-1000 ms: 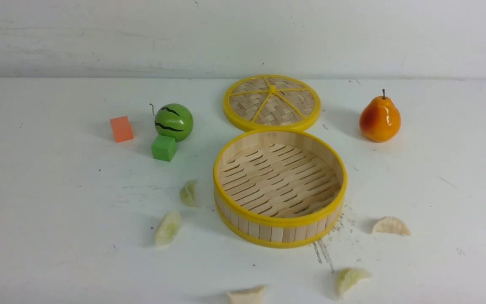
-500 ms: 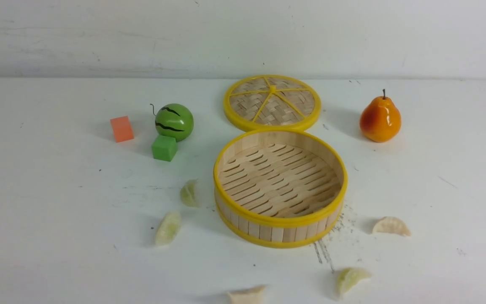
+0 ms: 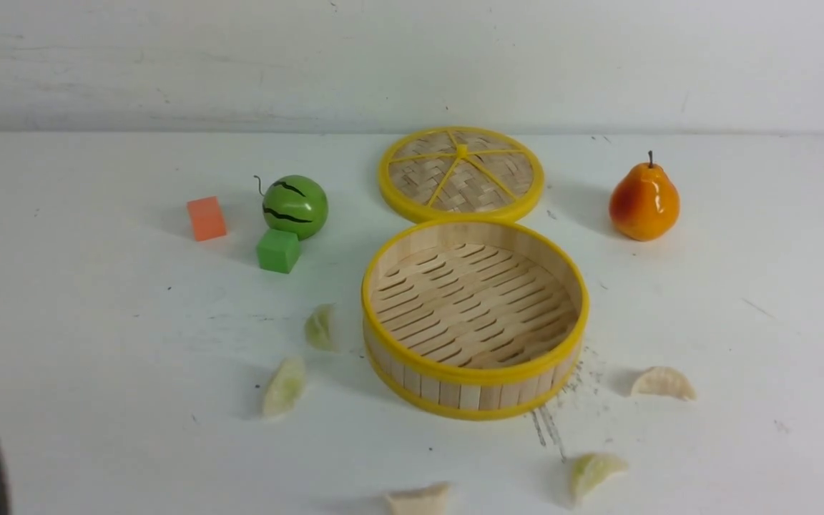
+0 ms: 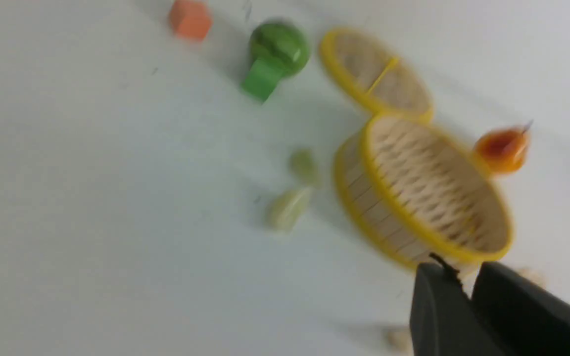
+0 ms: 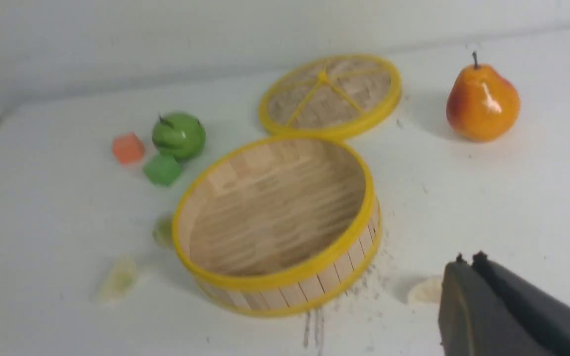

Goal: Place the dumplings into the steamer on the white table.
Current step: 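Reach for and grasp a dumpling on the table with the left gripper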

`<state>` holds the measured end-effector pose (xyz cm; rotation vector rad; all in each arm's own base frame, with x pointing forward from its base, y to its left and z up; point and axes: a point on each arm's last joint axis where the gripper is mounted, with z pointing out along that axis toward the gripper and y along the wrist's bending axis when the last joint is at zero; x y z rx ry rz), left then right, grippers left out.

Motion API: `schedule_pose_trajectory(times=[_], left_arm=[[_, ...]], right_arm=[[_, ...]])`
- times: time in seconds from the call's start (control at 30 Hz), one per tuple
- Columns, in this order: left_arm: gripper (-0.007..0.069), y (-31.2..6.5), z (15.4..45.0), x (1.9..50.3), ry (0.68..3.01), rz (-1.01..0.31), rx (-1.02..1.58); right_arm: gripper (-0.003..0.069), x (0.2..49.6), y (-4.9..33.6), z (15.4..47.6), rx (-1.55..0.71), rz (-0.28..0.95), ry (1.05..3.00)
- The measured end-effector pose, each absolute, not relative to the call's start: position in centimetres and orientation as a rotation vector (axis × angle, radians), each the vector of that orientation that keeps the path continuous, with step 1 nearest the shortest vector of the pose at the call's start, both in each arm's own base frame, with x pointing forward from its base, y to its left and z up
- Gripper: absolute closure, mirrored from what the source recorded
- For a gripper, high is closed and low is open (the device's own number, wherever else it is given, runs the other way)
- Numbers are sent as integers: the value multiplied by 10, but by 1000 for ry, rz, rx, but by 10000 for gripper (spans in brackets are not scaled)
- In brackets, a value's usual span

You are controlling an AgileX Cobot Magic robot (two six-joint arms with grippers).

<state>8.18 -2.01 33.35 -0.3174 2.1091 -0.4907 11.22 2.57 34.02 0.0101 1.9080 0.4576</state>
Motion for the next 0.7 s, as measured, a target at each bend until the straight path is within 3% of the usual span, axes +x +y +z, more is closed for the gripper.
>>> schedule_pose_trajectory(times=[0.13, 0.37, 0.57, 0.6, 0.63, 0.7], left_arm=[[639, -19, 341, 122, 2398, -357, -221], [607, -55, 337, 190, 2616, -310, 49], [324, -96, 311, 267, 2755, -337, 122], [312, -97, 310, 269, 2759, -339, 120], [214, -104, 303, 289, 2782, -348, 113], [130, -112, 293, 313, 2803, -346, 110]], right_arm=[[678, 147, 36, 348, -177, 481, 2117], [678, 168, 72, 337, -527, 561, 2341], [674, 164, 81, 333, -631, 575, 2386], [674, 164, 81, 333, -631, 576, 2386], [674, 164, 80, 332, -640, 565, 2394], [674, 163, 79, 332, -649, 556, 2403]])
